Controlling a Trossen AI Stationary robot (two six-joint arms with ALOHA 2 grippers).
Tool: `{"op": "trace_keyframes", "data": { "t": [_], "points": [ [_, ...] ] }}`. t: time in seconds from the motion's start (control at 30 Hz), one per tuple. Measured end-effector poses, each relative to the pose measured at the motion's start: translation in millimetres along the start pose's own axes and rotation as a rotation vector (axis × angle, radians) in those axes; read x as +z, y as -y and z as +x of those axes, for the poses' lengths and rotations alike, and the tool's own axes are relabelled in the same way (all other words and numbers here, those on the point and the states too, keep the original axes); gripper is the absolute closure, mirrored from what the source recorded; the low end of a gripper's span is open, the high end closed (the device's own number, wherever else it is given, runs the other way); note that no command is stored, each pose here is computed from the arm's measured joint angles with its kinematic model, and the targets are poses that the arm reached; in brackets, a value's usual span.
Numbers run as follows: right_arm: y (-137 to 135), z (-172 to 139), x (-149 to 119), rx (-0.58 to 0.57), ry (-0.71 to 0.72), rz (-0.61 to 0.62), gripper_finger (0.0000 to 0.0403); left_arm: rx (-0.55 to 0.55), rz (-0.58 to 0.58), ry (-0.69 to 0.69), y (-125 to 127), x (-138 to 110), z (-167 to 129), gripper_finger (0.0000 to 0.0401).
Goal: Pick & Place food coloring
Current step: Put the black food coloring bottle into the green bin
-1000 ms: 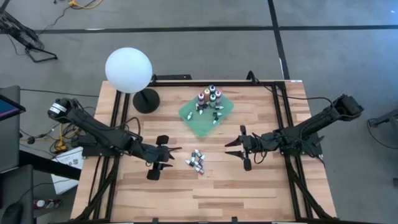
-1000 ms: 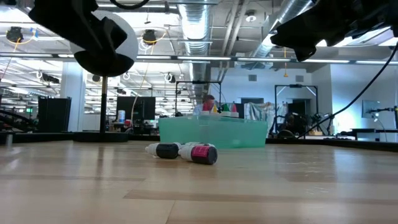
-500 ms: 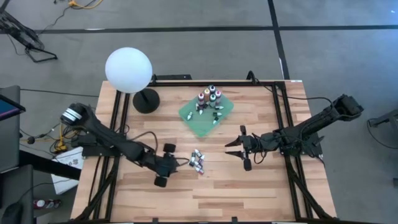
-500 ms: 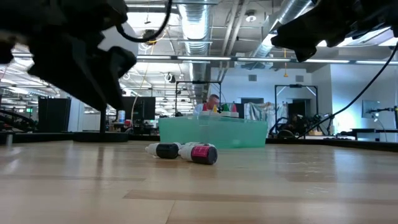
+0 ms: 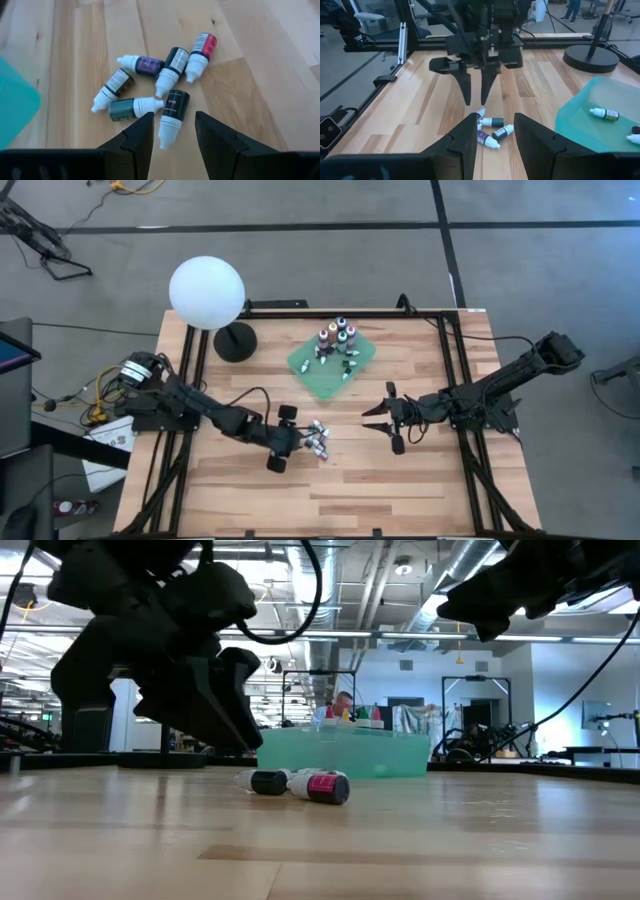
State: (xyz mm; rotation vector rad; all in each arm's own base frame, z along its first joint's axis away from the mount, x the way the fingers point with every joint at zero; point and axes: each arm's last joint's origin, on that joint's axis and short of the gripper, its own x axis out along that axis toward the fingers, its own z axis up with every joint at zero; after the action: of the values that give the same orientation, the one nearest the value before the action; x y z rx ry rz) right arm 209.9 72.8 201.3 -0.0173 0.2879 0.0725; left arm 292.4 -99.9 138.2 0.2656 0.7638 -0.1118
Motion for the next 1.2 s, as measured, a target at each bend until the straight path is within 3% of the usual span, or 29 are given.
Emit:
{"op": "trace_keyframes", "data": {
  "t": [0.37, 0.7, 1.2],
  "points": [
    [0.0, 0.0, -0.4, 0.000, -0.004, -0.001, 0.0282, -0.071, 0.024, 0.005, -11.2, -3.6, 11.7, 0.0262],
    [0.1, 0.0, -1.9, -0.001, -0.021, -0.004, 0.0282, -0.069, 0.017, -0.024, -11.6, -13.4, 29.4, 0.0262],
    [0.1, 0.0, -1.9, -0.001, -0.021, -0.005, 0.0282, -0.071, -0.004, -0.040, -13.0, -14.7, 29.4, 0.0262]
  ]
}}
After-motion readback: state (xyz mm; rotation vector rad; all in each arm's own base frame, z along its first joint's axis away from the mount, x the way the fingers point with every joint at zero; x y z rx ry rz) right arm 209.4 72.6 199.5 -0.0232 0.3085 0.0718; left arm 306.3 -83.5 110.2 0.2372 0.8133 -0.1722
